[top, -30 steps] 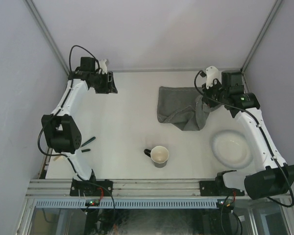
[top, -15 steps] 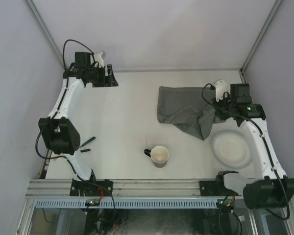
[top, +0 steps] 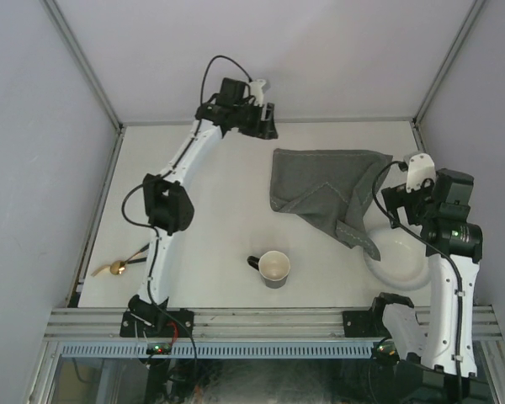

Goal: Set the dinner table for one person
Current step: Place the napkin at the center of the board.

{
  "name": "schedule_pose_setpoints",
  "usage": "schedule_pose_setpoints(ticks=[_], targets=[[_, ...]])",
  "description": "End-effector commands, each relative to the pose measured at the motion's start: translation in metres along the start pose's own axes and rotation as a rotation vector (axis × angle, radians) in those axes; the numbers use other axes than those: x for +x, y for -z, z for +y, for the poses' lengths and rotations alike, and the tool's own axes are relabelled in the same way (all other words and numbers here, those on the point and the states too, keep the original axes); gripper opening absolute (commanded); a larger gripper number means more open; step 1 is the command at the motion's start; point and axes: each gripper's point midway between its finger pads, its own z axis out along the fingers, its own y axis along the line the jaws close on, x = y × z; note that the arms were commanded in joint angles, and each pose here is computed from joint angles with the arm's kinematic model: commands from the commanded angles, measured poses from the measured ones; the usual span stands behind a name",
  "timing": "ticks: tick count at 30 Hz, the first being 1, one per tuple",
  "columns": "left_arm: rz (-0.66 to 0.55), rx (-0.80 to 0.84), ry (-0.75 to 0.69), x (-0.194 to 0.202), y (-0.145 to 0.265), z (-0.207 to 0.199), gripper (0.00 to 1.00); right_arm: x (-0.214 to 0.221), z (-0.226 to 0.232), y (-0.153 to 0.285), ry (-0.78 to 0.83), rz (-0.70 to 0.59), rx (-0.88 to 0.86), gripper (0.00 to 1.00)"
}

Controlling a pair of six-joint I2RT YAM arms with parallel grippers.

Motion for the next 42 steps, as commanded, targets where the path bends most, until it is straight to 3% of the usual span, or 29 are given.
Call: schedule_pose_setpoints(ticks=[1,5,8,14,18,25,42], targets=[[-0.209,0.072,-0.011,-0.058,-0.023,-0.052,0.72,0.021,-0.021,-0.006,-0.028,0.033,0.062,1.00],[-0.211,0.198,0.047,-0.039,-0.057,-0.102,0.73,0.044,-0.032,-0.009,-0.091,0.077,0.082,1.00],[-0.139,0.230,0.050,-0.013,-0.081,-0.127,0.74,0.048,-0.034,-0.008,-0.131,0.080,0.069,1.00],[-0.081,0.274,0.081,0.020,-0.110,-0.133,0.76,0.041,-0.029,0.000,-0.187,0.062,0.026,1.00],[-0.007,0.372,0.215,0.039,-0.124,-0.144,0.76,0.040,-0.026,0.003,-0.211,0.061,0.016,1.00],[0.199,0.298,0.421,0.103,-0.146,-0.120,0.73,0.036,-0.024,0.012,-0.220,0.061,0.017,1.00],[0.290,0.261,0.312,0.157,-0.159,-0.151,0.72,0.028,-0.016,0.020,-0.235,0.048,-0.005,1.00]])
